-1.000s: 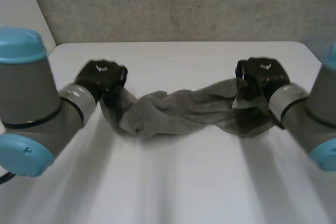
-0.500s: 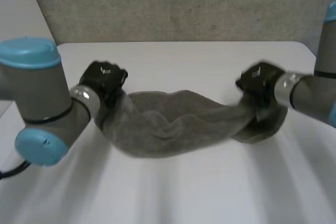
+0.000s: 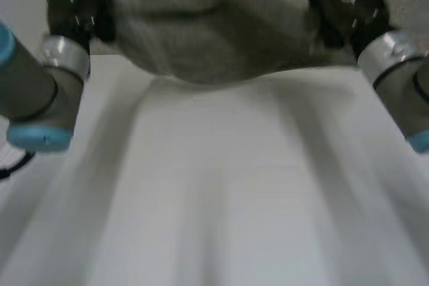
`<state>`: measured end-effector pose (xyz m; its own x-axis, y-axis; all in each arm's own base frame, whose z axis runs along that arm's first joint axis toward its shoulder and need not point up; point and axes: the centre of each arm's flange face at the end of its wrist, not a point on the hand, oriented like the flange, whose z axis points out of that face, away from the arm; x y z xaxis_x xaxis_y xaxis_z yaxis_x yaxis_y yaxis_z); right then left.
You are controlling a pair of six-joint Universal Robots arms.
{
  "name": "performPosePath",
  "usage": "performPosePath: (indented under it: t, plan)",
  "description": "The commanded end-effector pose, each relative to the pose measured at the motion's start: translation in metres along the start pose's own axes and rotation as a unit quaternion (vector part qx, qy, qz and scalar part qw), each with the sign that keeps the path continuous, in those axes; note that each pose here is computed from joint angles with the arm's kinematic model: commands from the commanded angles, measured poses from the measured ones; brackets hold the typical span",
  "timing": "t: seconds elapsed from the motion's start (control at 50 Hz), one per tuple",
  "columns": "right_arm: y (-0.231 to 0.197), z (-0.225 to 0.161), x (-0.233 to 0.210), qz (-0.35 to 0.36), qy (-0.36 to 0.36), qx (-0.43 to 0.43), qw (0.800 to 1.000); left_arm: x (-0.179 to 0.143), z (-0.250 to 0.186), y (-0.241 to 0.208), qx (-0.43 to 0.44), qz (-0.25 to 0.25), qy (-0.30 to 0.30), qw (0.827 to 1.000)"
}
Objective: Fold the towel.
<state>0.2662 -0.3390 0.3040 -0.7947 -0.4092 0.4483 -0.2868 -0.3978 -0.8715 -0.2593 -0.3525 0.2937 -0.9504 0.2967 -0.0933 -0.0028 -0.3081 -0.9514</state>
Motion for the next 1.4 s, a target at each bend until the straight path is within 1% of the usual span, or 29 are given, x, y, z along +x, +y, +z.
performPosePath:
  t: [0.02, 0.04, 0.06, 0.08, 0.1, 0.12, 0.14, 0.16, 0.2, 0.26, 0.3, 0.36, 0.56, 0.74, 0.86, 1.26, 1.36, 1.4]
  plan:
    - [0.063, -0.027, -0.025, 0.0, -0.066, -0.127, 0.99, 0.003, -0.047, 0.068, -0.089, 0.004, 0.042, 0.995]
    - [0.075, -0.036, -0.031, 0.0, -0.076, -0.151, 0.986, 0.005, -0.057, 0.078, -0.1, 0.003, 0.048, 0.994]
    - [0.075, -0.036, -0.031, 0.0, -0.077, -0.151, 0.986, 0.005, -0.057, 0.079, -0.1, 0.003, 0.048, 0.994]
    - [0.085, -0.043, -0.036, 0.001, -0.083, -0.168, 0.982, 0.007, -0.067, 0.087, -0.11, 0.003, 0.052, 0.993]
    - [0.096, -0.049, -0.038, 0.005, -0.087, -0.187, 0.978, 0.007, -0.067, 0.087, -0.11, 0.003, 0.052, 0.993]
    - [0.096, -0.049, -0.038, 0.005, -0.087, -0.187, 0.978, 0.008, -0.076, 0.094, -0.122, 0.003, 0.057, 0.991]
    - [0.107, -0.054, -0.04, 0.01, -0.09, -0.206, 0.974, 0.01, -0.085, 0.101, -0.136, 0.005, 0.062, 0.989]
    - [0.116, -0.06, -0.042, 0.015, -0.093, -0.223, 0.97, 0.01, -0.085, 0.101, -0.136, 0.005, 0.062, 0.989]
    - [0.122, -0.064, -0.043, 0.019, -0.094, -0.237, 0.967, 0.012, -0.098, 0.108, -0.154, 0.014, 0.072, 0.985]
    - [0.129, -0.072, -0.044, 0.026, -0.096, -0.253, 0.962, 0.012, -0.102, 0.108, -0.158, 0.022, 0.076, 0.984]
    - [0.132, -0.074, -0.042, 0.028, -0.091, -0.26, 0.961, 0.011, -0.105, 0.106, -0.155, 0.037, 0.078, 0.984]
    - [0.133, -0.076, -0.039, 0.033, -0.083, -0.266, 0.96, 0.009, -0.106, 0.105, -0.153, 0.045, 0.076, 0.984]
    - [0.139, -0.082, -0.043, 0.037, -0.085, -0.281, 0.955, 0.003, -0.105, 0.107, -0.157, 0.047, 0.065, 0.984]
    - [0.143, -0.083, -0.032, 0.026, -0.047, -0.302, 0.952, -0.005, -0.105, 0.11, -0.164, 0.048, 0.055, 0.984]
    - [0.137, -0.084, -0.028, 0.023, -0.039, -0.297, 0.954, -0.008, -0.106, 0.111, -0.167, 0.048, 0.051, 0.984]
    - [0.142, -0.091, -0.039, 0.029, -0.053, -0.312, 0.948, -0.012, -0.108, 0.109, -0.165, 0.049, 0.044, 0.984]
    - [0.142, -0.096, -0.039, 0.035, -0.06, -0.327, 0.942, -0.012, -0.109, 0.11, -0.165, 0.049, 0.045, 0.984]
    - [0.142, -0.1, -0.041, 0.042, -0.069, -0.341, 0.936, -0.012, -0.108, 0.109, -0.164, 0.05, 0.045, 0.984]
